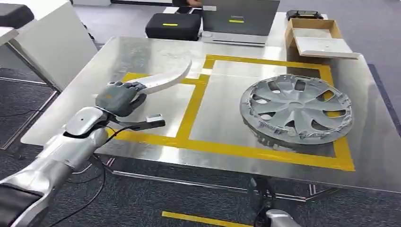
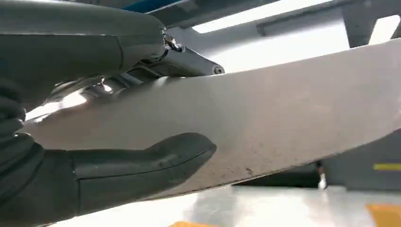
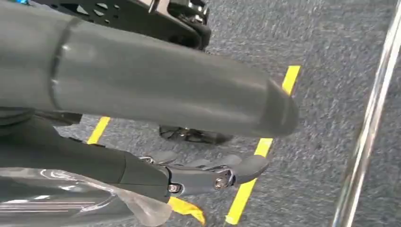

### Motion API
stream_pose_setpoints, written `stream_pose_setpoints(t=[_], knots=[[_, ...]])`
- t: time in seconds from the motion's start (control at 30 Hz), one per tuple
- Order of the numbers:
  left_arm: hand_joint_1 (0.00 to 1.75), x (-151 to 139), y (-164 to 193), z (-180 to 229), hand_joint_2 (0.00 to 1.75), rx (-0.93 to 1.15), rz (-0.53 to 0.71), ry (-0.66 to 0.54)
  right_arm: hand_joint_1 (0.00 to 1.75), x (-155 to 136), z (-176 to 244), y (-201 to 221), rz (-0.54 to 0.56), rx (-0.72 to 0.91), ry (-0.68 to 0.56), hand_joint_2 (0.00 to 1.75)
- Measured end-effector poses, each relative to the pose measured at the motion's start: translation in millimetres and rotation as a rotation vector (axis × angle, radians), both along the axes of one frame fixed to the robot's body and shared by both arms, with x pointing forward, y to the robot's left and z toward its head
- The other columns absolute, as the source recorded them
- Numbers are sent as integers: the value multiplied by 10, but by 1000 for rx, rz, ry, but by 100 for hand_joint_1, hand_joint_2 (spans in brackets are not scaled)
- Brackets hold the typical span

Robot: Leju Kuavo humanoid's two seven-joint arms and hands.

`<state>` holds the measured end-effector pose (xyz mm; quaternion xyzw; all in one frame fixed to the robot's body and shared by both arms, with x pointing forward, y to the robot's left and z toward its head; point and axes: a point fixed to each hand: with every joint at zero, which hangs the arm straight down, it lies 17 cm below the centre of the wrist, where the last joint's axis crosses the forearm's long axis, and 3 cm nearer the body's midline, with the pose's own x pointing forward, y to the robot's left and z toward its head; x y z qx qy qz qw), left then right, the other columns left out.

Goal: Take the parts from the cabinet and place them on the table.

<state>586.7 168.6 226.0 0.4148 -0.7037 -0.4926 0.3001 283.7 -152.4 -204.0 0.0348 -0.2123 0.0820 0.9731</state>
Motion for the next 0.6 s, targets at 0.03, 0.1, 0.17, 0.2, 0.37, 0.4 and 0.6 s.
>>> stream_pose_setpoints(t=[0.03, 0.1, 0.17, 0.2, 0.37, 0.4, 0.6], knots=[[175, 38, 50, -82, 175, 45, 13, 20, 0, -14, -4, 12, 2, 1, 2, 0], [175, 92, 132, -156, 175, 90, 30, 42, 0, -9, 3, 35, 9, 2, 0, 0], [175, 148, 189, -151, 175, 126, 43, 46, 0, 23, 23, 52, 12, 3, -8, 0], [175, 175, 225, -188, 175, 150, 55, 58, 0, 22, 25, 63, 13, 5, -6, 0], [175, 235, 455, -440, 175, 222, 113, 126, 0, -6, 20, 91, 18, 9, 11, 0], [175, 253, 486, -434, 175, 228, 120, 127, 0, 2, 29, 109, 20, 11, 11, 0], [175, 279, 583, -493, 175, 250, 137, 142, 0, 26, 56, 170, 24, 20, 8, 0]])
